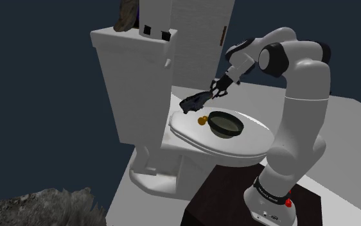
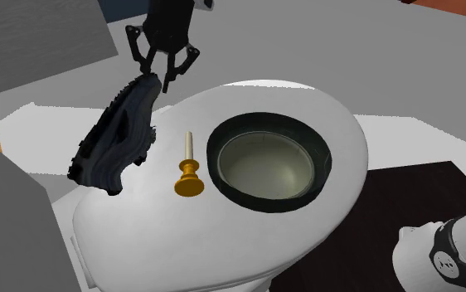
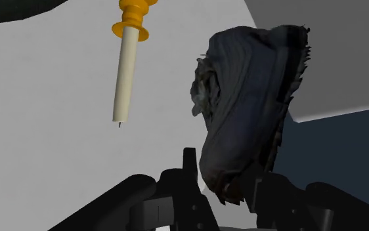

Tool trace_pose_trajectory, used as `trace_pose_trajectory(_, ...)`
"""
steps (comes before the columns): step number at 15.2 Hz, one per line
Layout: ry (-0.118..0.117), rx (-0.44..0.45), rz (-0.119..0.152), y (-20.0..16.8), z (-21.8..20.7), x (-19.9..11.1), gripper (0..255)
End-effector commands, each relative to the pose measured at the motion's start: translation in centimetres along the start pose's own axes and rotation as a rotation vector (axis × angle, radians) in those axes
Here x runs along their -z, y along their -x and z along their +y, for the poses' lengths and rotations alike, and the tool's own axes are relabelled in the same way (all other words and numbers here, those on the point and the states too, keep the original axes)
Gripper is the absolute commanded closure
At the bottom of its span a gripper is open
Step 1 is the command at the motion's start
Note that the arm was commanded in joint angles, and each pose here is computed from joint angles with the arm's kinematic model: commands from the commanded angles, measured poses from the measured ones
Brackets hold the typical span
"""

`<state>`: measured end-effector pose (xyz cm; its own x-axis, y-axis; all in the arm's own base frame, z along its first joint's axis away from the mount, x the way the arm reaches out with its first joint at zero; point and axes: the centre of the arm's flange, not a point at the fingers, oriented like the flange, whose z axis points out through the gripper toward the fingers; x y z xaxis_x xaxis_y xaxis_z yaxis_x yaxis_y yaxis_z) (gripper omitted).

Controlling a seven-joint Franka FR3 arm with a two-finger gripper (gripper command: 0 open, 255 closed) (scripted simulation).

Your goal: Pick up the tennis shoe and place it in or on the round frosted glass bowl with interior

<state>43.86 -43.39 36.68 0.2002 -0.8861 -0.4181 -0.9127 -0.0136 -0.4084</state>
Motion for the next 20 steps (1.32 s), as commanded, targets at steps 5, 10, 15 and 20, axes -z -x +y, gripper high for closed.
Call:
trace_pose_trajectory(5,0.000,0.000,0.000,1.4,-1.3,2.6,255)
trace_pose_trajectory(10,0.000,0.000,0.000,2.5,-2.4,4.7,255)
trace_pose_trajectory(15,0.000,0.000,0.000,3.6,-3.4,6.8,255)
trace_pose_trajectory(20,0.000,0.000,0.000,4.6,-4.4,8.8,255)
